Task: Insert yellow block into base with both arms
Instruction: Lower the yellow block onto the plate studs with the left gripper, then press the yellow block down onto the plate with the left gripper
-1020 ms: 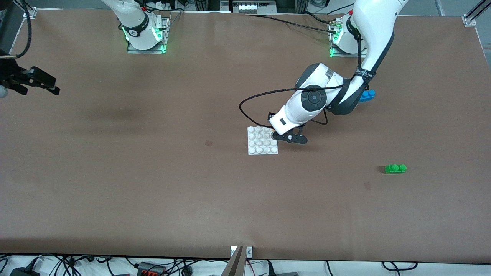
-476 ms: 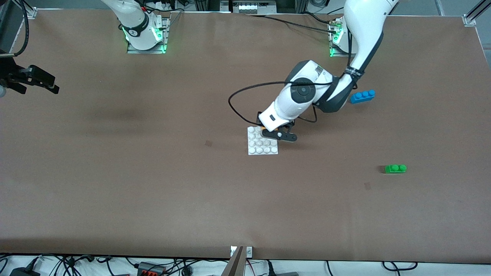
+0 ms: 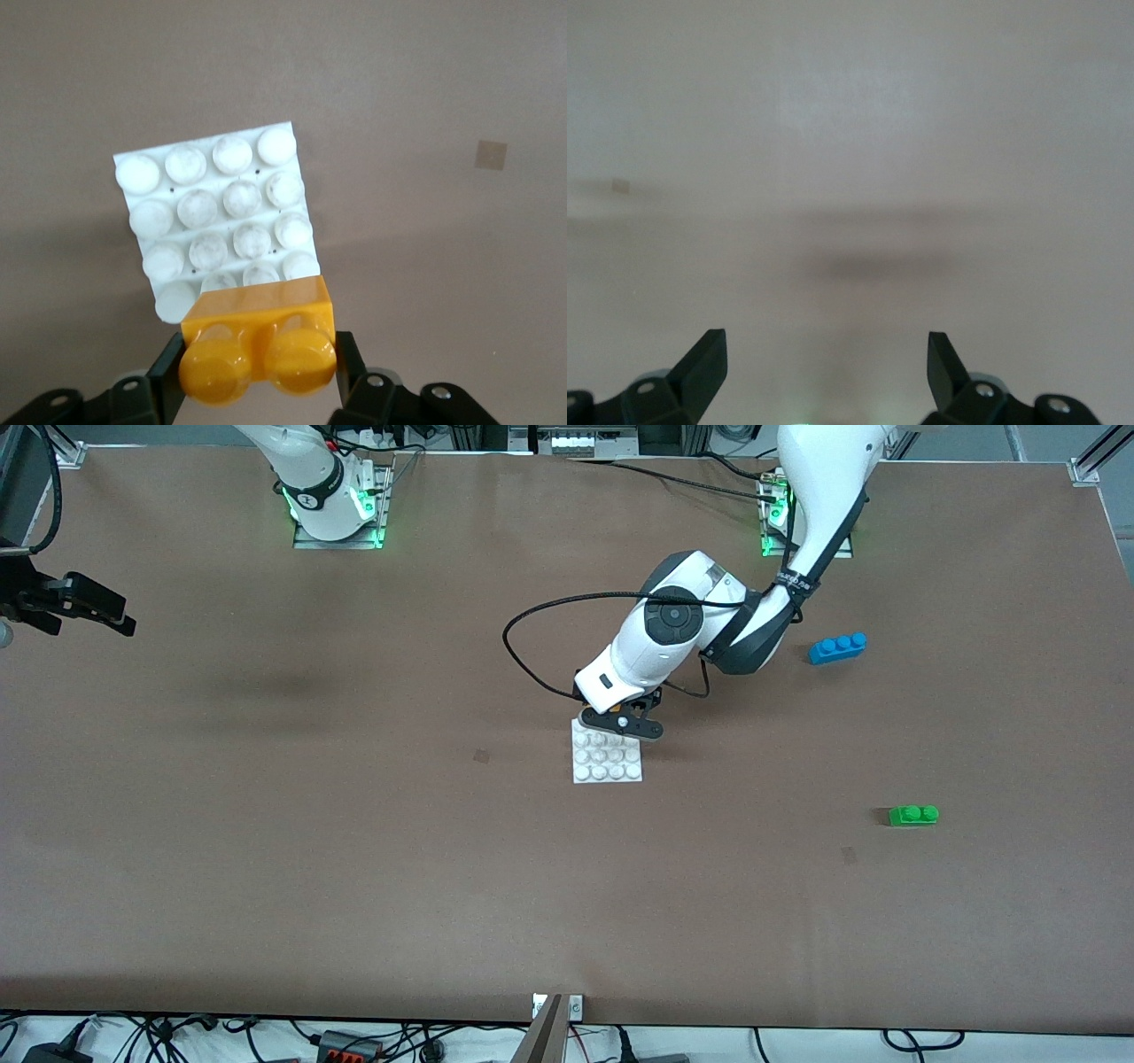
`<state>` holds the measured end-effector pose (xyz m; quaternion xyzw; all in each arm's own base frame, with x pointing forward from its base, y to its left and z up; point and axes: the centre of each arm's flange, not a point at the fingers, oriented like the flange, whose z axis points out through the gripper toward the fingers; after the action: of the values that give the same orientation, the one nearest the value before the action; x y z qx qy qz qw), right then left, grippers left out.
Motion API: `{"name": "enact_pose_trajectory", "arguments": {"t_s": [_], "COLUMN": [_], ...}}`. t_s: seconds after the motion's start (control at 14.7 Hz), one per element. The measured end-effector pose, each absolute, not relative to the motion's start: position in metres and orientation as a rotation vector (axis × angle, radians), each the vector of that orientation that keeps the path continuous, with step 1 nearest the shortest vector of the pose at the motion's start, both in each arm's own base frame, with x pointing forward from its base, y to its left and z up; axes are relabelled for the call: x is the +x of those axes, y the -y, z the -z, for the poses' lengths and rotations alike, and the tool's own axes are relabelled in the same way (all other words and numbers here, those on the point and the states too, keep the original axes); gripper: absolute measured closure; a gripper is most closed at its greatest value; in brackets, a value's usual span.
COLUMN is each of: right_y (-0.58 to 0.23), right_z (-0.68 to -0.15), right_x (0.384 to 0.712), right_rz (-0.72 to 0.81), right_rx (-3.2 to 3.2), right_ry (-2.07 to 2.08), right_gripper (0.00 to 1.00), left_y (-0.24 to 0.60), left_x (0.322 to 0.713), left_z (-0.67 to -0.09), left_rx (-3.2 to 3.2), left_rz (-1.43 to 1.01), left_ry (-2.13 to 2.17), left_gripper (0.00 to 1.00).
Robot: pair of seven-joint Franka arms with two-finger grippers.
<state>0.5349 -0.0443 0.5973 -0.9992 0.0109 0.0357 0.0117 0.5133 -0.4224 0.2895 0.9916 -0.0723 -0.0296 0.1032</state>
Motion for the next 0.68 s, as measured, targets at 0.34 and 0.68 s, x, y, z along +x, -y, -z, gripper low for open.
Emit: {"name": "enact_pose_trajectory", "arguments": {"t_s": [0.34,0.68], "right_y": [0.040,0.037], "right_z": [-0.596,-0.597], "right_x": [0.534,0.534], "right_rz": [-0.135,-0.137], "right_rx": [-3.115,-3.115], "right_ry": [-0.027,-0.022], "right_gripper": [0.00,0.00], "left_y": [0.422,0.404], "left_x": [0.518,0.533], "left_z": [-0.262,-0.251], "left_rx": [2.930,2.958], "left_rz": [0.038,0.039], "left_ry": [0.269,0.108], "left_gripper": [0.31,0.31]}}
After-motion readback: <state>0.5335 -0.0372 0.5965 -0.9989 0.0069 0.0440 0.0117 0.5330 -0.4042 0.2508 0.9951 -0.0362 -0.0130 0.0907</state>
